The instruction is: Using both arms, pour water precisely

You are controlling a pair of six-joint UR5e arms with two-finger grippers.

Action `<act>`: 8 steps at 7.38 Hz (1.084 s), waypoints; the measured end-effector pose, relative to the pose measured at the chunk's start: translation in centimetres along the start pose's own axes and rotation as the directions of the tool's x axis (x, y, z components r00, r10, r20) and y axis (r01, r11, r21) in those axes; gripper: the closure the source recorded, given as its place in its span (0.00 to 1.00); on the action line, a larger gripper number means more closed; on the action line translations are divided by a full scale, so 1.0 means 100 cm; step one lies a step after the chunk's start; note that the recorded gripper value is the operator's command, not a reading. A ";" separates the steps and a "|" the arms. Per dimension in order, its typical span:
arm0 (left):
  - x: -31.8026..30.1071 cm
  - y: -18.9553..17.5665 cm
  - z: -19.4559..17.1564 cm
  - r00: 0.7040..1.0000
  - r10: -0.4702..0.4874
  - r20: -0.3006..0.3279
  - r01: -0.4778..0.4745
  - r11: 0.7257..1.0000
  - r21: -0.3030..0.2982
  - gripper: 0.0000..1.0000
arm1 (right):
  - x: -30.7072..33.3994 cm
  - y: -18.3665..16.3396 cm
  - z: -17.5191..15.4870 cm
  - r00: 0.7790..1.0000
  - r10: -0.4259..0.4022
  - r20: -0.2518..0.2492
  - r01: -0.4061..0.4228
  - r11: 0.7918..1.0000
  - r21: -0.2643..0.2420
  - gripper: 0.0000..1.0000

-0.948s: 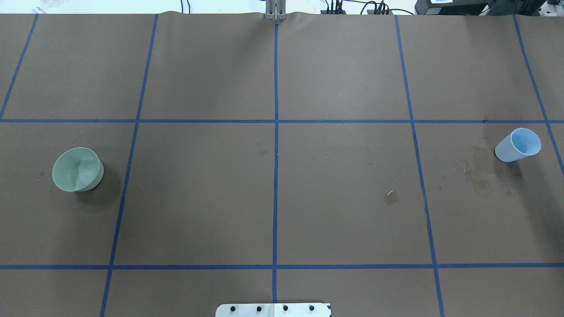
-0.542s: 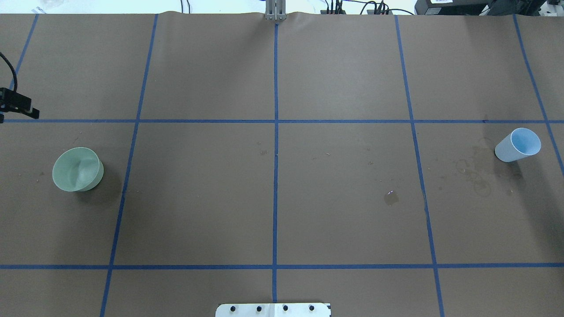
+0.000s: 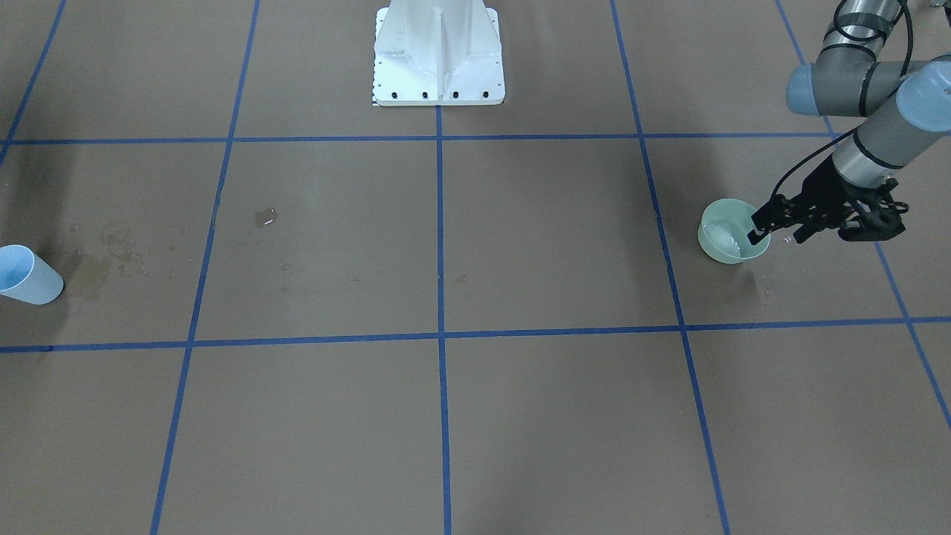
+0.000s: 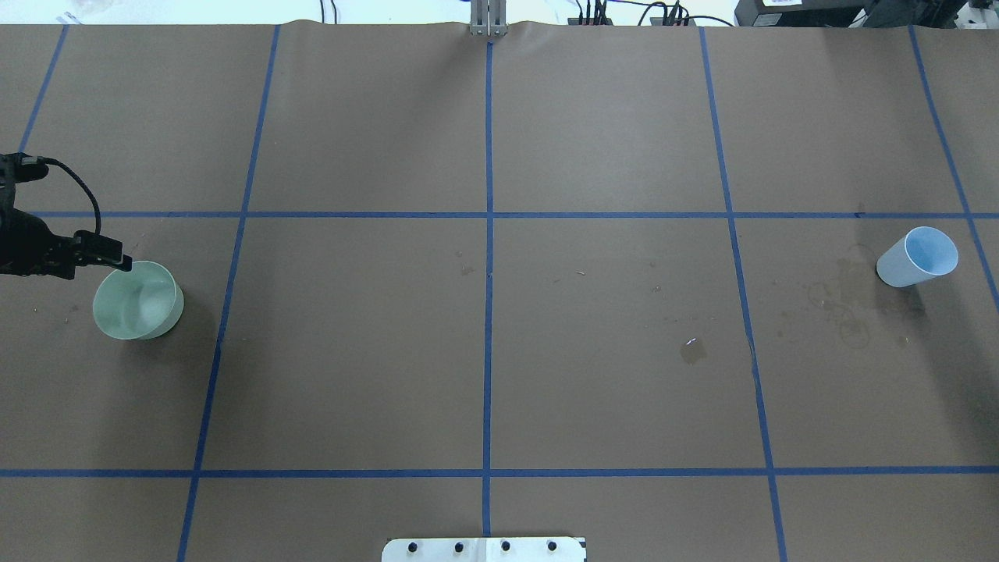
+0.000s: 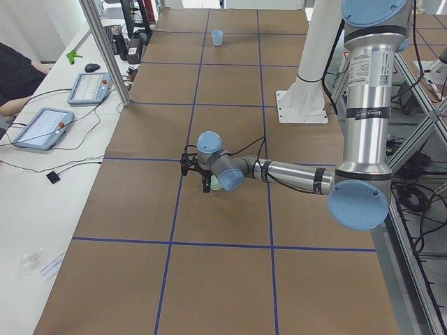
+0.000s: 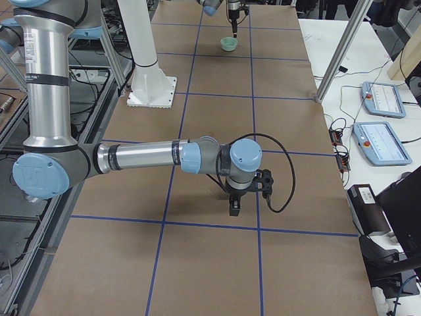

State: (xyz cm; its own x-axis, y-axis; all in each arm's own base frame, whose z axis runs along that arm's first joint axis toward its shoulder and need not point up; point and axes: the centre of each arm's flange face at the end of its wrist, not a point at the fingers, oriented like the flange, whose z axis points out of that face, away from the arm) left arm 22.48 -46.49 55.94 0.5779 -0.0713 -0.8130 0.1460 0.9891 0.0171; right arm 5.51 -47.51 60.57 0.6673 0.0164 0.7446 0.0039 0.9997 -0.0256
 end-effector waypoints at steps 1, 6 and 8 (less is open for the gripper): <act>-0.005 0.004 0.003 1.000 0.000 0.007 0.000 1.000 -0.006 0.00 | 0.000 0.000 0.000 1.000 0.001 0.000 -0.001 1.000 -0.001 0.00; -0.004 0.028 0.034 0.999 0.031 0.029 -0.029 0.997 -0.076 1.00 | 0.003 0.001 0.003 1.000 0.005 0.000 -0.005 1.000 -0.006 0.00; -0.004 0.030 0.036 0.999 0.031 0.030 -0.029 0.996 -0.083 1.00 | 0.002 0.000 0.002 1.000 0.003 0.000 -0.003 1.000 -0.004 0.00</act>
State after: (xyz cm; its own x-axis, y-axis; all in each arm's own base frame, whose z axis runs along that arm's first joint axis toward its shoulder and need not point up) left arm 25.60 -43.95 58.47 0.6060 -0.0440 -0.7942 0.0622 0.9980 -0.0079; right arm 5.52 -47.48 60.84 0.6674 0.0196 0.7445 0.0045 0.9995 -0.0303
